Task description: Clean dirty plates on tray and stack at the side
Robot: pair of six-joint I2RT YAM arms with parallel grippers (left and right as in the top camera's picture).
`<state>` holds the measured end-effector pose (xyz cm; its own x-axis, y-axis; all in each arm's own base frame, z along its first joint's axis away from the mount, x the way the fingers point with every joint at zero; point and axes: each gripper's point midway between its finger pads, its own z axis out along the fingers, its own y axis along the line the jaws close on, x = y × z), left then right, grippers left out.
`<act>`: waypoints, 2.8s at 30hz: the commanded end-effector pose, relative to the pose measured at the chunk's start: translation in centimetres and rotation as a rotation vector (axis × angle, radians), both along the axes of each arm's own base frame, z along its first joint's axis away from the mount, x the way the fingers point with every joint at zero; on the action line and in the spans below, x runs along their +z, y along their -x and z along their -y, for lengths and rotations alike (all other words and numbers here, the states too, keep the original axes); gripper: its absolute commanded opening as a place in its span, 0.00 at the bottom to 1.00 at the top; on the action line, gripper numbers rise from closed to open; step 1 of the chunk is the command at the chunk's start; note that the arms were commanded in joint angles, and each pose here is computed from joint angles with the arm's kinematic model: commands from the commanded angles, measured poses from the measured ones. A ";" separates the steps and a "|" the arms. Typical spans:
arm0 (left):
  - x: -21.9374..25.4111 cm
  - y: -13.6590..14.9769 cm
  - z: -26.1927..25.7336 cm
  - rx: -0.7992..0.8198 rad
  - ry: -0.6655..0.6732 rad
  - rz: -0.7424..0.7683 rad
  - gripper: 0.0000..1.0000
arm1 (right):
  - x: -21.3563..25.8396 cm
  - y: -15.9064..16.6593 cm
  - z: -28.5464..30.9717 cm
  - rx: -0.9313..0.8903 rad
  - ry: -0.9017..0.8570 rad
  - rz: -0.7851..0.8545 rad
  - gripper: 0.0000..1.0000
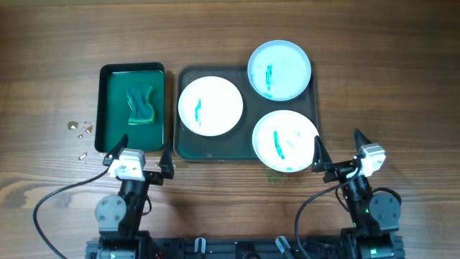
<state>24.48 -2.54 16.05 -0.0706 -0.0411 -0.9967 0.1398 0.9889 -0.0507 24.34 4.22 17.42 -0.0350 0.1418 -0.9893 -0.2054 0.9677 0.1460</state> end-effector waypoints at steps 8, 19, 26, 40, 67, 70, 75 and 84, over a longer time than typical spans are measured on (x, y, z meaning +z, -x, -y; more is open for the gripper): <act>-0.1 0.0 0.0 -0.004 -0.019 0.004 1.00 | 0.2 -0.1 0.5 -0.033 0.023 0.015 1.00; -0.1 0.0 -0.3 0.011 -0.020 0.004 1.00 | 0.2 -0.1 0.5 -0.034 0.022 0.015 1.00; -0.1 0.0 -0.3 0.015 -0.020 0.004 1.00 | 0.5 -0.1 0.6 -0.037 0.014 0.026 1.00; -0.3 0.0 -0.2 0.006 -0.020 -0.005 1.00 | 1.5 0.1 -0.3 0.014 0.083 0.079 1.00; 10.0 -1.5 -0.2 0.019 0.047 -0.250 1.00 | 9.4 -6.3 -3.9 0.231 0.186 -0.336 1.00; 11.2 -3.0 -0.2 0.033 0.094 -0.391 1.00 | 9.1 -7.6 -4.0 0.251 0.204 -0.494 1.00; 11.2 -4.9 0.0 0.045 0.108 -0.703 1.00 | 7.7 -8.6 -4.1 0.278 0.189 -0.782 1.00; 4.9 -6.6 1.8 -0.025 0.160 -1.097 1.00 | 5.4 -10.3 -6.5 0.308 -0.085 -0.996 1.00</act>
<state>31.05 -3.48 23.19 -0.8616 -0.1322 -0.4900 -0.0188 0.9731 -0.2295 33.90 9.43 22.60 -0.8404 -0.0607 -0.5386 -0.2740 0.9049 0.3256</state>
